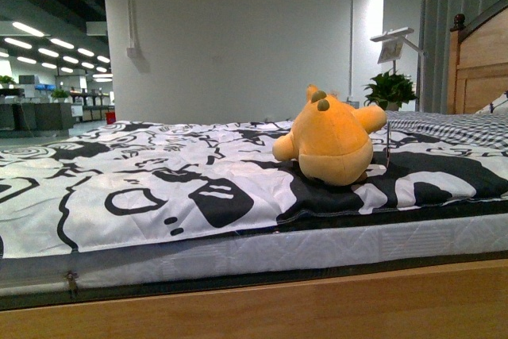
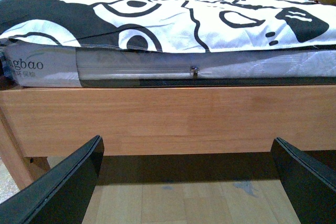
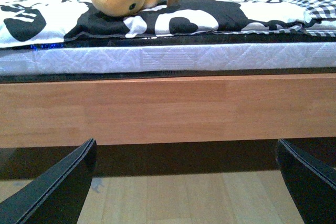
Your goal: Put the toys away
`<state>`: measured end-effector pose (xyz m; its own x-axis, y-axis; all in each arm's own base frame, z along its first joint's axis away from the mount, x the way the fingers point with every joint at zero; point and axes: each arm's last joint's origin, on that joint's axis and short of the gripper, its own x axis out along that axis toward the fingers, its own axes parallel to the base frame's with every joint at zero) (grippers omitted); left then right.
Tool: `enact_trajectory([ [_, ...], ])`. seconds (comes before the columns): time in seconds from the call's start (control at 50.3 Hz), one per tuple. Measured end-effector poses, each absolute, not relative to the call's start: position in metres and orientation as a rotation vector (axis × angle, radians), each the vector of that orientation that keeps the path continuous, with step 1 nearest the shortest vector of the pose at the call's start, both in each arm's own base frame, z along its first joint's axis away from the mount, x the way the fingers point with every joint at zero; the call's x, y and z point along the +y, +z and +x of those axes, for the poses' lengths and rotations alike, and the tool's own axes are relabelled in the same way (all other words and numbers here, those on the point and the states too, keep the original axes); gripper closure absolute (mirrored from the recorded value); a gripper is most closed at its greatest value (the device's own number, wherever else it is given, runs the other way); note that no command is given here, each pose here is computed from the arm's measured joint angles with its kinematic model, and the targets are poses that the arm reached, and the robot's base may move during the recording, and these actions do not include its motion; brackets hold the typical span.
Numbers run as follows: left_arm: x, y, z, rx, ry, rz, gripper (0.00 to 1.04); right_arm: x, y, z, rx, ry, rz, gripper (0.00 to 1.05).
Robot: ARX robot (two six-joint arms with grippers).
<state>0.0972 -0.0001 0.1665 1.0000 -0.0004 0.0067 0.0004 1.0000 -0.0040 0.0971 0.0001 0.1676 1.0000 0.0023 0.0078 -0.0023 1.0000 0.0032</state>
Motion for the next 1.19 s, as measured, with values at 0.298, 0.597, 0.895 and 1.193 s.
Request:
enact_trajectory([
  [0.298,0.0,0.167,0.097,-0.007,-0.001,-0.004,0.06,-0.008,0.183,0.113,0.065,0.121,0.164,0.0],
  [0.597,0.0,0.167,0.097,-0.007,0.0,-0.004,0.06,0.001,0.276,0.201,-0.063,0.142,0.133,0.0],
  [0.895,0.0,0.167,0.097,-0.007,0.0,-0.004,0.06,0.079,0.35,0.297,-0.055,0.23,0.009,0.0],
  [1.193,0.0,0.167,0.097,-0.007,0.0,-0.004,0.06,0.137,0.362,0.367,0.024,0.19,-0.051,0.0],
])
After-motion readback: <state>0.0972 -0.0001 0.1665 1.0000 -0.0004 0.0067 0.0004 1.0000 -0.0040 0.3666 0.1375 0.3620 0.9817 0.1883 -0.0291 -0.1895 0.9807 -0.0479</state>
